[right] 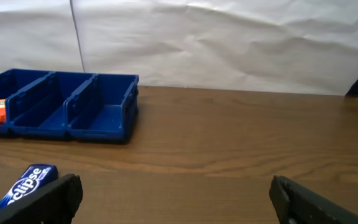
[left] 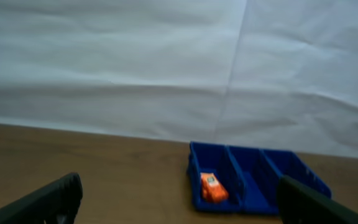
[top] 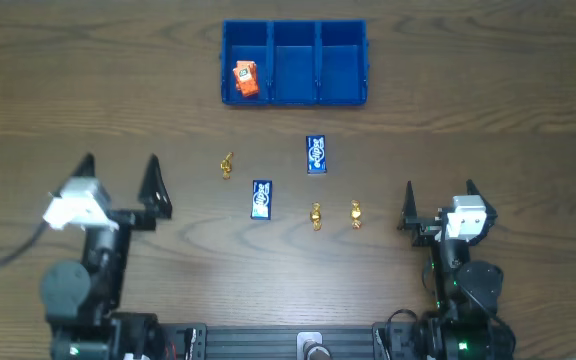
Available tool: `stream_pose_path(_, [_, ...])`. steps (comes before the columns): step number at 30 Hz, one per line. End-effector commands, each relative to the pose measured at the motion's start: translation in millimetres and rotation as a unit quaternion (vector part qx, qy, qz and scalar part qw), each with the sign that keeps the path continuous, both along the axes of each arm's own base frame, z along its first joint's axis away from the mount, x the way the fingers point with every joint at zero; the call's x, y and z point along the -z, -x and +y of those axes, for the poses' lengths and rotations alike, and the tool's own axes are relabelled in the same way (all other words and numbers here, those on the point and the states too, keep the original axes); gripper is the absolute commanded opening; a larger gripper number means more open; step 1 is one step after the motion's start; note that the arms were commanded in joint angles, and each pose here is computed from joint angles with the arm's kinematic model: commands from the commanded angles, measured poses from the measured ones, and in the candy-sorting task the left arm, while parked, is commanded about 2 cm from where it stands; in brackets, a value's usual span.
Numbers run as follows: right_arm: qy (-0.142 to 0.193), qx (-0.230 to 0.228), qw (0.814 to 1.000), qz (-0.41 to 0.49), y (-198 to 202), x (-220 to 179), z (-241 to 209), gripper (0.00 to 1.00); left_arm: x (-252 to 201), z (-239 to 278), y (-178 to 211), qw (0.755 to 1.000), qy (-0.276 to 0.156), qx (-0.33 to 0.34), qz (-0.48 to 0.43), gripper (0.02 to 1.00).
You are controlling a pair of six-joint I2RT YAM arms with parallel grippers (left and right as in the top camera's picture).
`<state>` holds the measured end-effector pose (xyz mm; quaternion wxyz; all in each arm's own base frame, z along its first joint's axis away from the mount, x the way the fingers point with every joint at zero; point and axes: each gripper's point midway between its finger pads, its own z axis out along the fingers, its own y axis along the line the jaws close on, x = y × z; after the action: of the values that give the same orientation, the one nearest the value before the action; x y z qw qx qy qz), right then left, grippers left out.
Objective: Sort Candies Into Trays
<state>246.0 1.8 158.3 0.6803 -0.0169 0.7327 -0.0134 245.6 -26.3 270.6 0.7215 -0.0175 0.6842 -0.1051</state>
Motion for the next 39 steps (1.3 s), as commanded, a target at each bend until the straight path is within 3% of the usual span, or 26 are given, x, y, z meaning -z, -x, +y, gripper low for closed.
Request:
stream_pose_path(1, [0.004,-0.006,1.000,0.001,0.2,1.7,2.0,0.998,57.3,-8.2,4.8,0.999,-0.018,0.026,0.013,0.998])
stream_pose_path(5, [0.004,-0.006,1.000,0.001,0.2,1.7,2.0,0.998,104.4,-8.4,1.8,0.998,-0.019,0.031,0.045,0.998])
stream_pose_path(10, [0.004,-0.006,1.000,0.001,0.2,1.7,2.0,0.998,131.8,-0.4,3.4,0.994,-0.019,0.015,0.103,0.996])
stream_pose_path(35, [0.004,-0.005,1.000,0.001,0.1,1.6,1.9,0.998,131.5,1.1,3.1,0.995,-0.019,0.012,0.102,0.998])
stream_pose_path(39, [0.006,0.000,0.999,-0.035,-0.6,-16.2,0.0,0.998,131.5,1.1,3.1,0.995,-0.019,0.012,0.102,0.998])
